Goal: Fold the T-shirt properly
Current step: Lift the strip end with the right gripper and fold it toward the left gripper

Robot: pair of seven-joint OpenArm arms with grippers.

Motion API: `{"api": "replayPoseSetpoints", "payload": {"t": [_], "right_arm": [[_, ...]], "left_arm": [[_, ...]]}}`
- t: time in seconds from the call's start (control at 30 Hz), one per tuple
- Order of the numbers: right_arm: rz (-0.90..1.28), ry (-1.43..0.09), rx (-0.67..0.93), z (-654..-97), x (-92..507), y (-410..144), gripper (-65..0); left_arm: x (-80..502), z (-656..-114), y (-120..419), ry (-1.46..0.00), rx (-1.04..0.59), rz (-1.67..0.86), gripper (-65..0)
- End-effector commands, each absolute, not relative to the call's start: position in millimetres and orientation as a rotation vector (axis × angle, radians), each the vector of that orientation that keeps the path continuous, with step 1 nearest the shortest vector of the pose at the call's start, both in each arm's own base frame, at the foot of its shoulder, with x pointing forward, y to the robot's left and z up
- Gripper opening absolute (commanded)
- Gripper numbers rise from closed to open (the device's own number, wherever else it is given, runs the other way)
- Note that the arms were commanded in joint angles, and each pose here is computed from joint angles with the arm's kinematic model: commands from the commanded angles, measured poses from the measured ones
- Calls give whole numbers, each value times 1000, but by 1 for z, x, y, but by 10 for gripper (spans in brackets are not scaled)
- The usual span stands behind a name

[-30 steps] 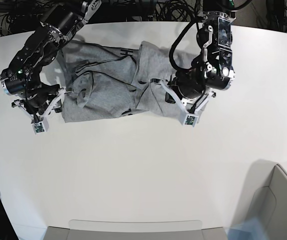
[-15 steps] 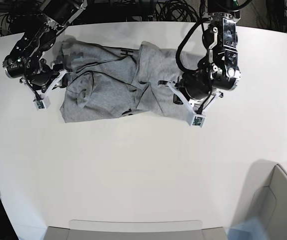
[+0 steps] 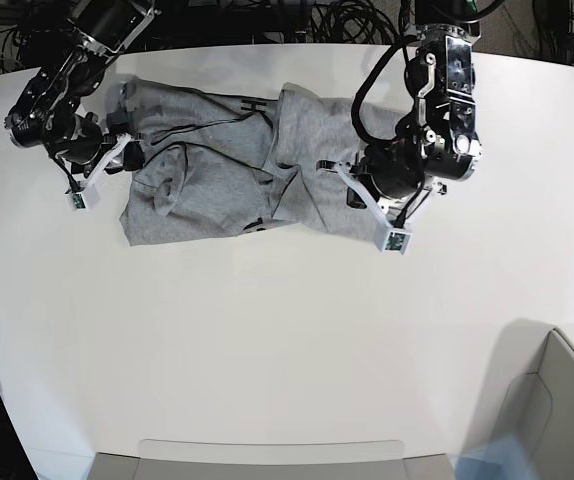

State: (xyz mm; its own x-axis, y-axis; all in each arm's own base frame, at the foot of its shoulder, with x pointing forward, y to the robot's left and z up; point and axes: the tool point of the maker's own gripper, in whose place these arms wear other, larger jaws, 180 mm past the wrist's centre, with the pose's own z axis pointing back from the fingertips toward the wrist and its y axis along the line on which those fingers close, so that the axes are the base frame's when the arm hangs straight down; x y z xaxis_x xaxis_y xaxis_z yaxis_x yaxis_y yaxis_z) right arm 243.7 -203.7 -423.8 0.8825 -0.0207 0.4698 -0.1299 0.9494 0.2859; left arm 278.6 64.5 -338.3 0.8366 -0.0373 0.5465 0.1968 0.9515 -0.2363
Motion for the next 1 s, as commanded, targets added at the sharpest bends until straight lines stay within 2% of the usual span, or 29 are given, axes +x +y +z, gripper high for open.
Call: {"api": "replayPoseSetpoints", "payload": {"t": [0.0,0.3,0.4,0.47,0.53,0.73,0.97], "right_arm": [[111,-258,288,-457,203,-198,-425],[281,-130,408,-483,184,-131,-431],[303,-114,410,-484,181,-125,-463],[303,-117,382,-483,186,-130,-536],[299,-119,341,-481,195,-140,-650],[276,-129,208,-470,222,-174,-650],[163,-239,84,-432,270,-242,-650]], "left_arm": [[283,-330,63,-590,-299,-126,-650],[283,-330,63,-590,-299,-126,-650],[279,-333,64,-579,-299,-123,-650],[278,-333,64,-579,-299,-123,-650],[277,-334,64,-576,-299,-122,-650],[272,-335,64,-573,-300,-121,-650],[269,-333,77,-584,-285,-78,-650]]}}
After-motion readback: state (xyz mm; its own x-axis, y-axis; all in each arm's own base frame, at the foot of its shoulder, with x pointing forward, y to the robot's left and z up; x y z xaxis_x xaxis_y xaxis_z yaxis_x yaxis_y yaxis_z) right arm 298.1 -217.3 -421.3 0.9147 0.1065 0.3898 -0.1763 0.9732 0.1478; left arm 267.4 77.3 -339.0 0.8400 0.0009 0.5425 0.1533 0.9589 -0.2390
